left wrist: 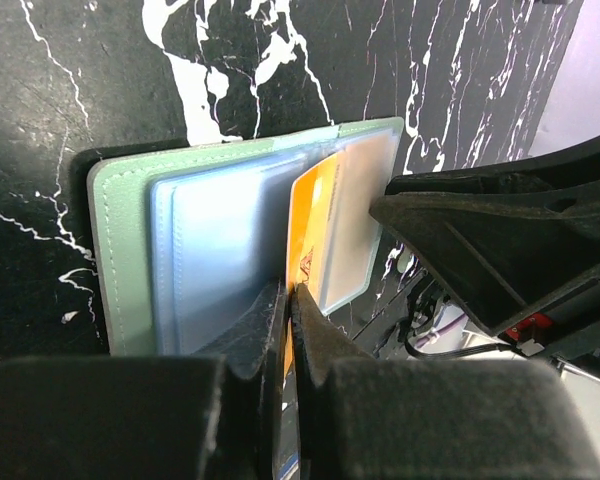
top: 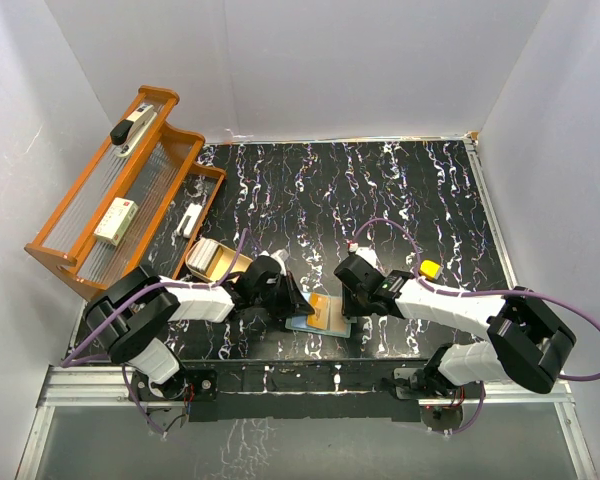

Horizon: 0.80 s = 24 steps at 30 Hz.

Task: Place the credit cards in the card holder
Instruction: Insert the credit card into the card holder.

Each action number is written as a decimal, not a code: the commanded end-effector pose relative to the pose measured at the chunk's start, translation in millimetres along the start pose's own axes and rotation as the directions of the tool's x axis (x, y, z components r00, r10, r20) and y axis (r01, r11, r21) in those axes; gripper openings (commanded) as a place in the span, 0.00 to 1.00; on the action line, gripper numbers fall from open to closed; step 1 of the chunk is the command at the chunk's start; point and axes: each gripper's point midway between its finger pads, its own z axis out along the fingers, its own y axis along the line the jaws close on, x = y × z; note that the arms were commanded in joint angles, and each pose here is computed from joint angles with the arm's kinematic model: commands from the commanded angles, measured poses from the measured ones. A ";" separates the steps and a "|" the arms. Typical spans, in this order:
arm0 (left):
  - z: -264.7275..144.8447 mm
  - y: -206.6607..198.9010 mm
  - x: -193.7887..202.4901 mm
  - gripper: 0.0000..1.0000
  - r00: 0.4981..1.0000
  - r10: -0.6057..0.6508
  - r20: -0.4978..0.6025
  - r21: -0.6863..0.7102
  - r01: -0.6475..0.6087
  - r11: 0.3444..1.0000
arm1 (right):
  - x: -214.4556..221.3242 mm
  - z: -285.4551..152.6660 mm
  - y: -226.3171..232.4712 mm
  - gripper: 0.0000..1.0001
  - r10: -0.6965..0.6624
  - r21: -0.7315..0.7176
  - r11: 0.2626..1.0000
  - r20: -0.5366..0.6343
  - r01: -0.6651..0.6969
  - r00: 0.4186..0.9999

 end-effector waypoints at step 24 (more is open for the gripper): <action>-11.8 -20.1 -7.0 0.48 0.993 0.114 0.037 -0.065 -0.111 0.992 | -14.8 -42.3 5.3 0.48 0.085 -0.059 0.995 0.060 -0.082 0.995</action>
